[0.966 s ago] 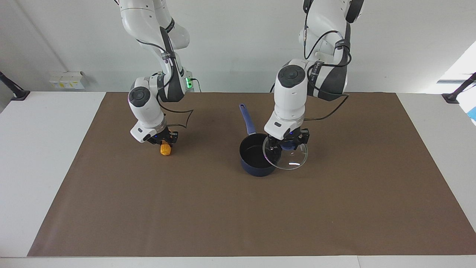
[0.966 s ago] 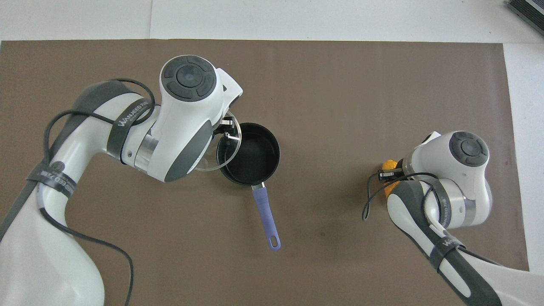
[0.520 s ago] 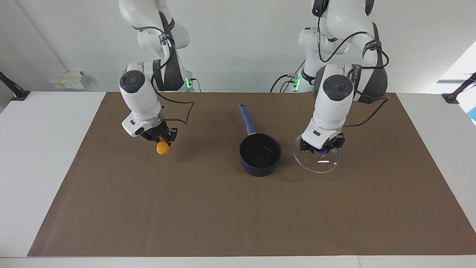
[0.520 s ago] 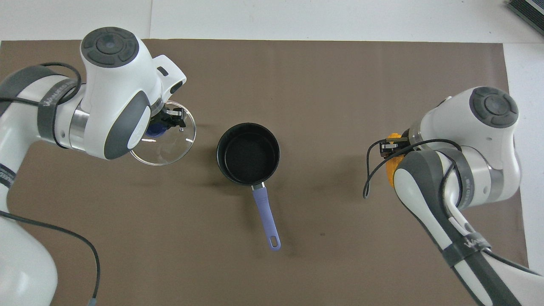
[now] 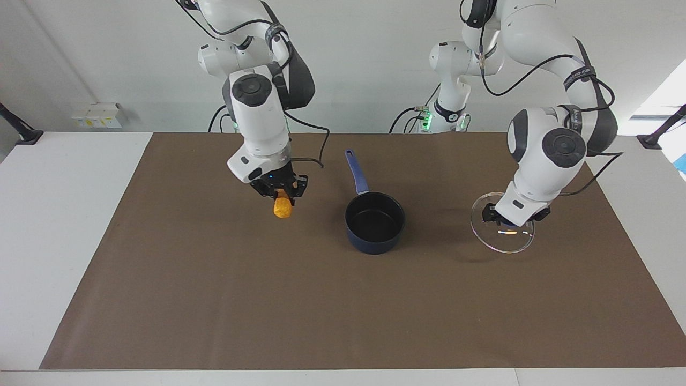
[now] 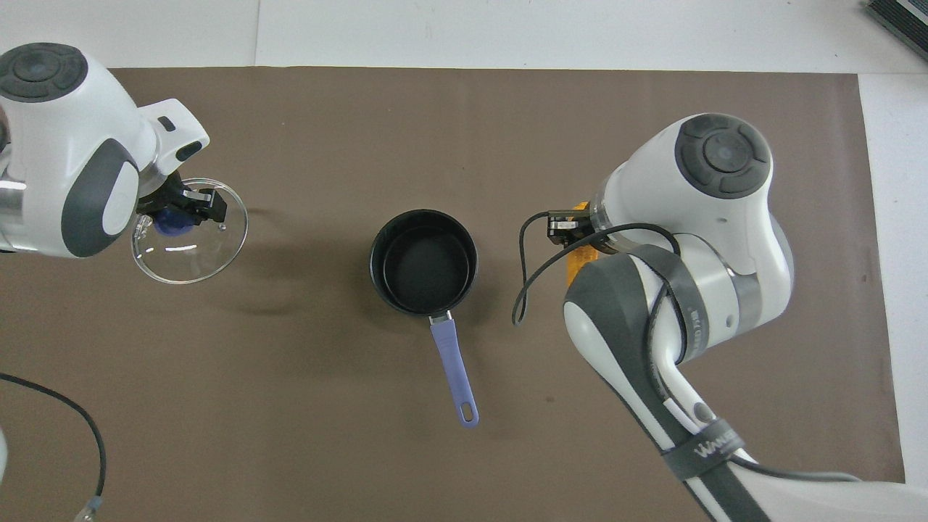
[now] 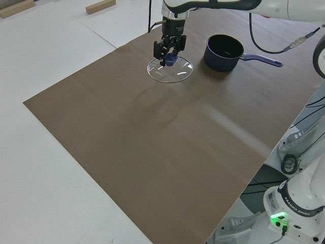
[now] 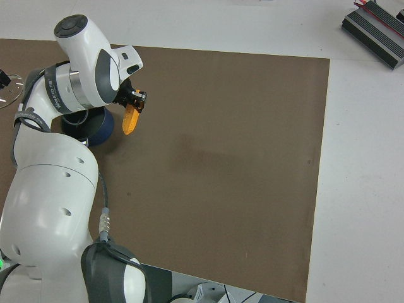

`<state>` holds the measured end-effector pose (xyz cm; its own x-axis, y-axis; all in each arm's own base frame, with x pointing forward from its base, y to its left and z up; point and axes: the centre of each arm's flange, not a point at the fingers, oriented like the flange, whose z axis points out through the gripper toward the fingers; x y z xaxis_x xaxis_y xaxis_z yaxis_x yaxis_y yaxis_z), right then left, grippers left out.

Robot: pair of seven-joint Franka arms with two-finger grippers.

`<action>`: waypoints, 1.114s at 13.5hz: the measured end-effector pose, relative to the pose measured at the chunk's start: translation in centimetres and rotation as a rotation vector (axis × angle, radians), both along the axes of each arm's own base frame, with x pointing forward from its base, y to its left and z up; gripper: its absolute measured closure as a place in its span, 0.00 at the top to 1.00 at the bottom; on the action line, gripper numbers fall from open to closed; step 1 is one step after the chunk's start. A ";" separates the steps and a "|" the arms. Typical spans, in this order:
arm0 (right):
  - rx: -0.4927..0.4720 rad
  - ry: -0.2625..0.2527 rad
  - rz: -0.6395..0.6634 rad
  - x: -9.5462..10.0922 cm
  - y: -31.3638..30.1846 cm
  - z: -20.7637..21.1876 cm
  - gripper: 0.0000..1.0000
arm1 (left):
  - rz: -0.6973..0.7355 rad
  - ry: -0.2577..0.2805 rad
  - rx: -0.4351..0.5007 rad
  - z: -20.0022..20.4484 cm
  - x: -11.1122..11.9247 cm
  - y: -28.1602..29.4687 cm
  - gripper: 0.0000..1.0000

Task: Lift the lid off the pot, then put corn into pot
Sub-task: 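Lower the lid onto the table with the left gripper while the right gripper carries corn, then lower the corn into the black pot and open the right gripper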

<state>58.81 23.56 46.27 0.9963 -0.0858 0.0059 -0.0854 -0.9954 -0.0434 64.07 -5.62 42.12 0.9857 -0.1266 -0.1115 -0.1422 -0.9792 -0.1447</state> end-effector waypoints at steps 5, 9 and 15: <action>0.029 -0.004 -0.115 1.1 12.4 -1.4 0.38 | -0.026 -0.035 -0.023 -3.2 -2.9 7.1 0.54; 0.035 0.004 -0.133 0.5 18.8 -6.1 0.38 | -0.030 -0.051 -0.026 -5.2 -4.8 9.0 0.54; 0.038 0.002 -0.137 0.7 19.2 -7.7 0.38 | -0.034 -0.089 -0.038 -9.2 -6.8 10.0 0.54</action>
<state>59.53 42.75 38.55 0.9752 -0.2212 -0.0016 -0.2207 -0.9720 -0.0805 57.25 4.43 32.94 0.9866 -0.1624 -0.0177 -0.1633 -0.9791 -0.1214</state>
